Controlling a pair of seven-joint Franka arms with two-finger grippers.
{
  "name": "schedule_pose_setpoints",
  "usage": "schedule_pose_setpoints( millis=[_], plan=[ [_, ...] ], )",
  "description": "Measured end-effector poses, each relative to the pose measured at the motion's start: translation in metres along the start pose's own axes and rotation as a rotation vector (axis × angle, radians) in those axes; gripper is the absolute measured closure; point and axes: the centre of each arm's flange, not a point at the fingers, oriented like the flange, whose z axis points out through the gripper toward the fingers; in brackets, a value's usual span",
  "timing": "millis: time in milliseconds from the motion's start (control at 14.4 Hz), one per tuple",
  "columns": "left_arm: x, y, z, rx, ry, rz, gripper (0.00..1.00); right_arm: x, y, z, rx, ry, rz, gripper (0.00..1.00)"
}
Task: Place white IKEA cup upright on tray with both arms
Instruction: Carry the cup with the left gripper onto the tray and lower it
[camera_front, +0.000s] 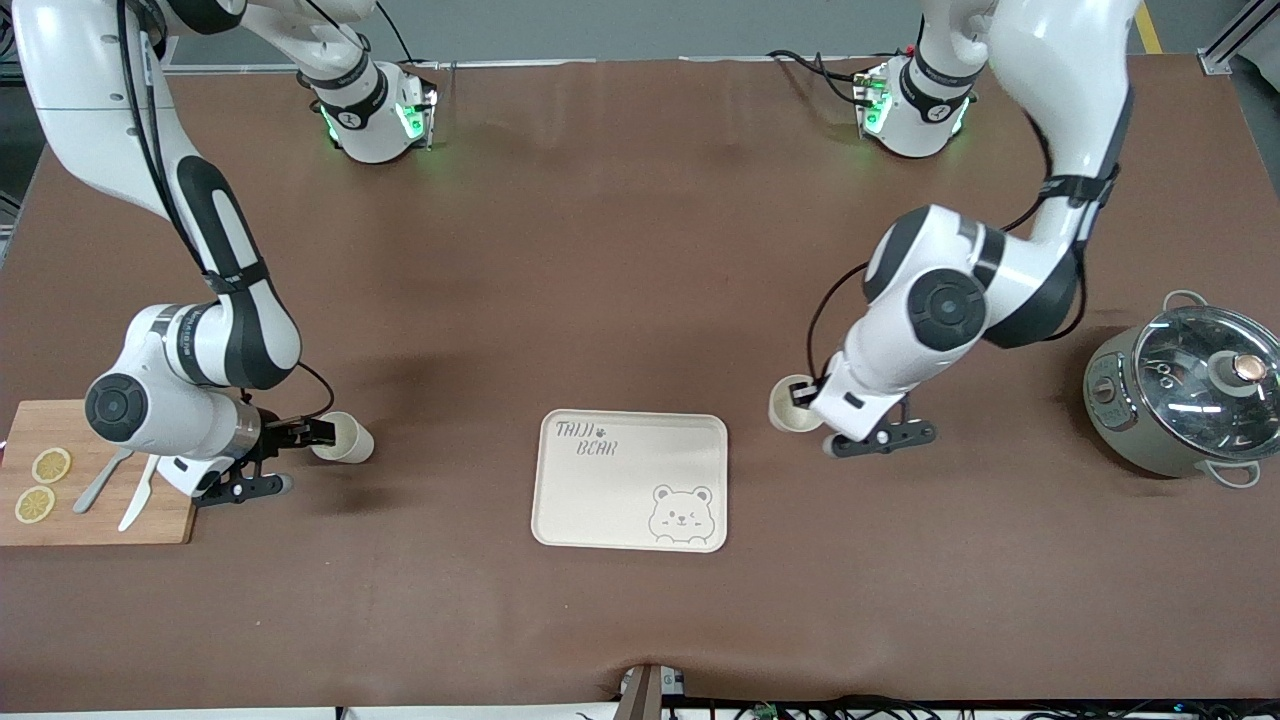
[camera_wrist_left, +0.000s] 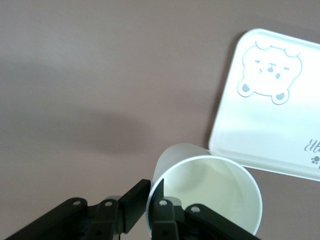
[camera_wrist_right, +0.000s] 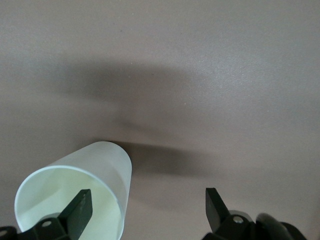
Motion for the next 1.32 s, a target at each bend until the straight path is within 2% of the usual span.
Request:
schedule_pose_setpoints(
  millis=[139,348,904,973,1112,1182,1251,1321],
  plan=[
    [-0.007,0.026,0.022,0.007,-0.018,-0.015,0.9,0.0,-0.002,0.005,0.002,-0.004,-0.006,0.0],
    [-0.018,0.056,0.056,0.059,-0.003,-0.037,0.9,0.001,-0.004,0.008,0.004,-0.007,-0.009,0.0],
    [-0.026,0.094,0.079,0.01,0.046,-0.042,0.9,0.001,-0.006,0.012,0.005,-0.01,-0.012,0.0],
    [-0.026,0.098,0.081,-0.005,0.058,-0.04,0.9,0.001,-0.007,0.012,0.006,-0.01,-0.014,0.06],
    [-0.024,0.105,0.088,-0.038,0.089,-0.041,0.9,0.002,-0.013,0.012,0.011,-0.009,-0.023,0.3],
    [-0.023,0.108,0.094,-0.05,0.109,-0.041,0.9,0.003,-0.016,0.013,0.013,-0.009,-0.027,0.38],
    [-0.022,0.11,0.1,-0.059,0.13,-0.043,0.9,0.003,-0.017,0.013,0.015,-0.009,-0.029,0.38],
    [-0.022,0.114,0.106,-0.069,0.152,-0.045,0.9,0.003,-0.018,0.013,0.016,-0.009,-0.03,0.44]
  ],
)
